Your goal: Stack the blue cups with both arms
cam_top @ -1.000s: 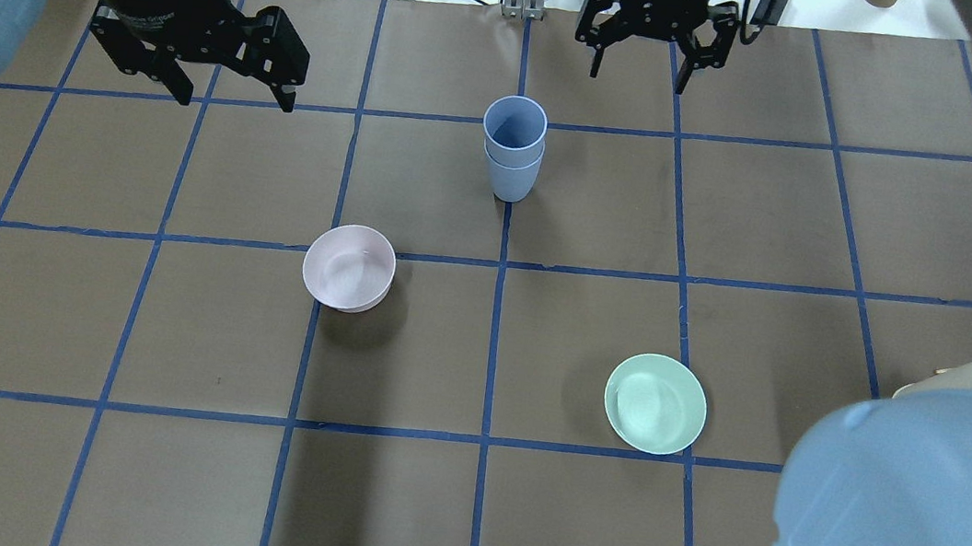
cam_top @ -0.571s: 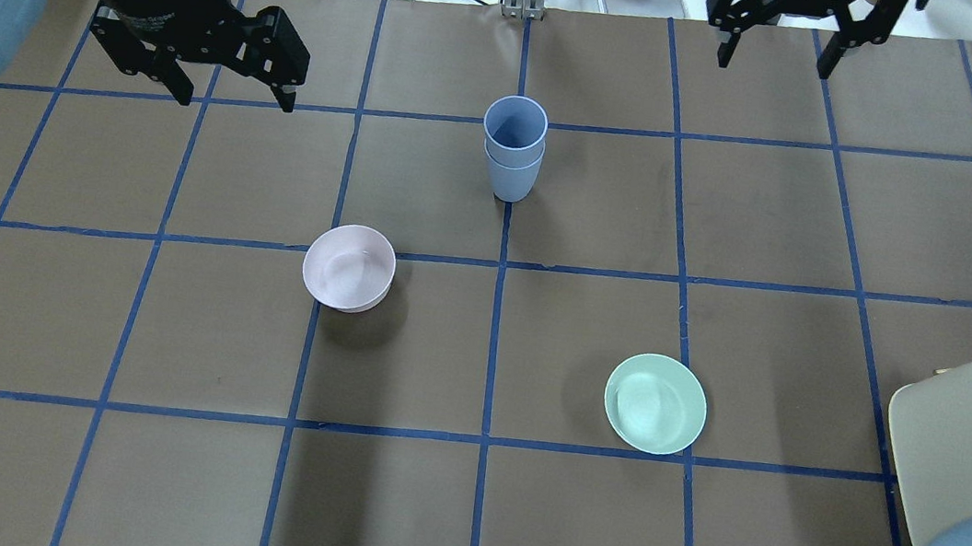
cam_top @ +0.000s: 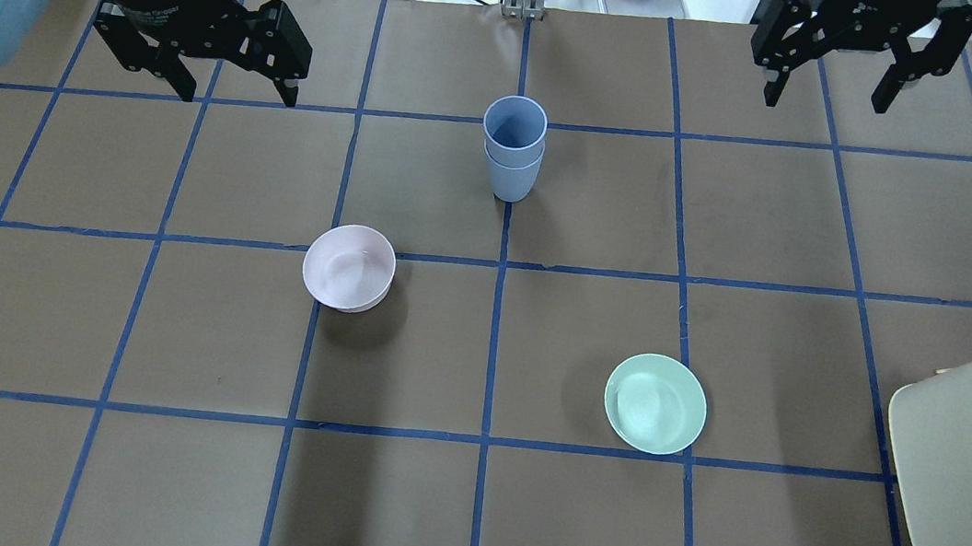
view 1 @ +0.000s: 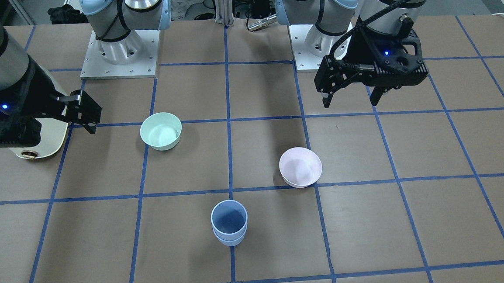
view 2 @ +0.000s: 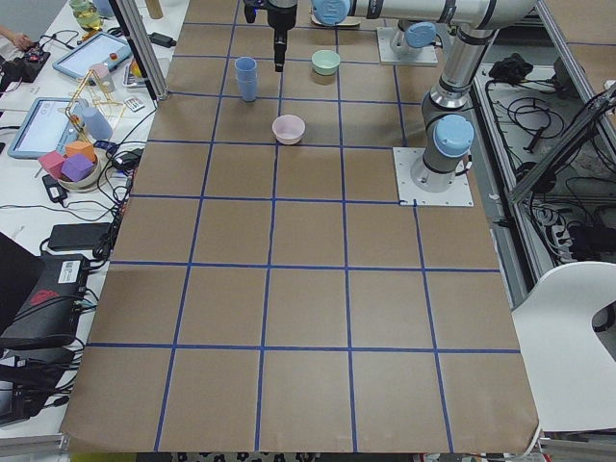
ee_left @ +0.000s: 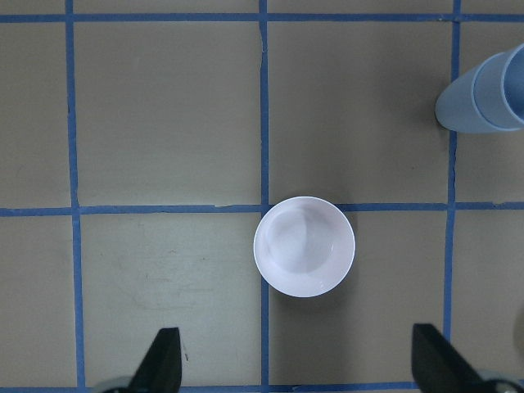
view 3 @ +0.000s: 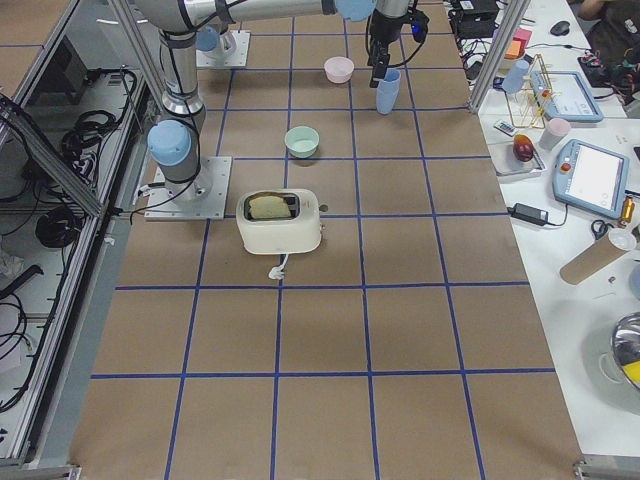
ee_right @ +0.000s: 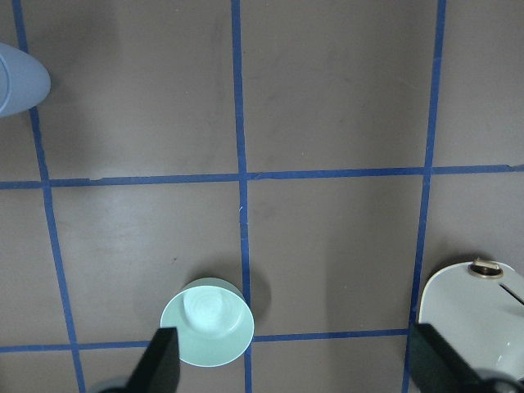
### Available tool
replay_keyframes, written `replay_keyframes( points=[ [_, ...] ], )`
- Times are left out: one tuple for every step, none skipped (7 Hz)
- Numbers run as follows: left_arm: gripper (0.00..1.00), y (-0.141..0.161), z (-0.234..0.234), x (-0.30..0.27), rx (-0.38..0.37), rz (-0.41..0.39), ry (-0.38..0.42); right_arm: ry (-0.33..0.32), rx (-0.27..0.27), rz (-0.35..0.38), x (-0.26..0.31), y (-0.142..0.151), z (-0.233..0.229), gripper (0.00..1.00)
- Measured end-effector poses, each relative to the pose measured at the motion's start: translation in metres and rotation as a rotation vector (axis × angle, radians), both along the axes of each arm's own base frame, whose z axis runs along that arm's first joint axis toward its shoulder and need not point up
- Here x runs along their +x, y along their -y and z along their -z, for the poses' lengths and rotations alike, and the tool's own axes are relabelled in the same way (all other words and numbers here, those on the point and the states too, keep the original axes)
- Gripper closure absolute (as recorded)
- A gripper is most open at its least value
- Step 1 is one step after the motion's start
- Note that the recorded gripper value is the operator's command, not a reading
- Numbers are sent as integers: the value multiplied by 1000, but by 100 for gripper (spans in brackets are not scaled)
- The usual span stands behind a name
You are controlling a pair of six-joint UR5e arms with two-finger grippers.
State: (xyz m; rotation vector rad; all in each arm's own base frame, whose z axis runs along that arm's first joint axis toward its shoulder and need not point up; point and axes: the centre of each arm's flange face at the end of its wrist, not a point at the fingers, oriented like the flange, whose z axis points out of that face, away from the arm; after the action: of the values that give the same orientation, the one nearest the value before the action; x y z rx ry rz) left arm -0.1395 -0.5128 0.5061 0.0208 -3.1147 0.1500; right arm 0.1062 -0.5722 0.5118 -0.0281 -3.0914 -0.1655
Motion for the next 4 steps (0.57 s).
replay_keyframes(
  points=[
    [0,0,-1,0,-1,-1,-6,-3,-14,2,0,-12,7,0],
    [0,1,0,0,0,-1,-9,-4,-26,3,0,-20,12,0],
    [0,1,0,0,0,1,-8,-3,-33,2,1,-24,15,0],
    [0,0,0,0,1,4,-6,6,-36,2,2,-26,15,0]
  ],
)
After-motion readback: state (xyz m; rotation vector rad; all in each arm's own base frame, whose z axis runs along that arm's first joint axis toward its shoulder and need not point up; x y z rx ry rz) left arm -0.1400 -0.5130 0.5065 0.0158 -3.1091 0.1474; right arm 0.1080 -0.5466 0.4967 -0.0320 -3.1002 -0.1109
